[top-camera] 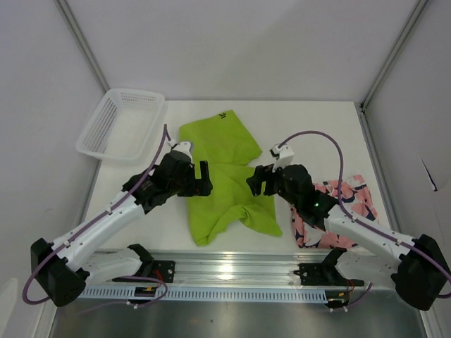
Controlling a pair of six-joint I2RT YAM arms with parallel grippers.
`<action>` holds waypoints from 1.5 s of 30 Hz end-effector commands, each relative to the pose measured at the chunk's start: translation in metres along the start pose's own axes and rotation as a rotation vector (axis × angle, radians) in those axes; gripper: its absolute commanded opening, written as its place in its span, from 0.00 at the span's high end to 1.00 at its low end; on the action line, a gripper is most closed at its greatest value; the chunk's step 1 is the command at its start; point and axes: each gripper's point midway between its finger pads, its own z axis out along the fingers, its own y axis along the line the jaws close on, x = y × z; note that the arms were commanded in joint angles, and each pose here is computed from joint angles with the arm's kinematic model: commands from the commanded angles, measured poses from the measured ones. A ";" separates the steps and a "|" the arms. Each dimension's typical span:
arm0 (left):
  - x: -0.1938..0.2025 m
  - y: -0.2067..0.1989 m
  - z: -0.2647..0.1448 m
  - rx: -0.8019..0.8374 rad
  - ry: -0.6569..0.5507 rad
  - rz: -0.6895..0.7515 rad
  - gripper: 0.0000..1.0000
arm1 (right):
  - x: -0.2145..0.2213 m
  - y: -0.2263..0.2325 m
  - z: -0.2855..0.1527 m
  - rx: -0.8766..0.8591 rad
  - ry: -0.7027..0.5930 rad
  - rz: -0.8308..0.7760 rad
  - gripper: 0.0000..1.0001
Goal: Fold and stack the shorts
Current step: Flatten the shorts out
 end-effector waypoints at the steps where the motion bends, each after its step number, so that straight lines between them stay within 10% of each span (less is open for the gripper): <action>1: -0.014 0.014 -0.017 -0.023 -0.047 -0.008 0.01 | 0.035 0.030 -0.020 -0.084 0.134 -0.155 0.21; 20: -0.036 0.057 -0.074 -0.125 -0.135 -0.001 0.01 | 0.121 0.082 0.006 0.101 0.234 -0.756 0.11; 23: -0.031 0.055 -0.069 -0.112 -0.116 0.003 0.01 | 0.109 0.083 0.018 0.181 0.184 -0.770 0.26; 25: -0.024 0.055 -0.062 -0.104 -0.094 0.006 0.01 | 0.091 0.093 0.027 0.188 0.138 -0.727 0.63; 29: -0.019 0.056 -0.054 -0.101 -0.089 -0.002 0.01 | 0.052 0.114 0.041 0.088 0.098 -0.603 0.99; 37: -0.014 0.050 -0.039 -0.056 -0.097 -0.019 0.01 | -0.032 0.014 0.107 0.182 0.172 -0.111 1.00; 45: 0.016 0.002 -0.007 0.062 -0.006 0.016 0.01 | -0.007 -0.048 0.156 0.230 0.374 0.027 1.00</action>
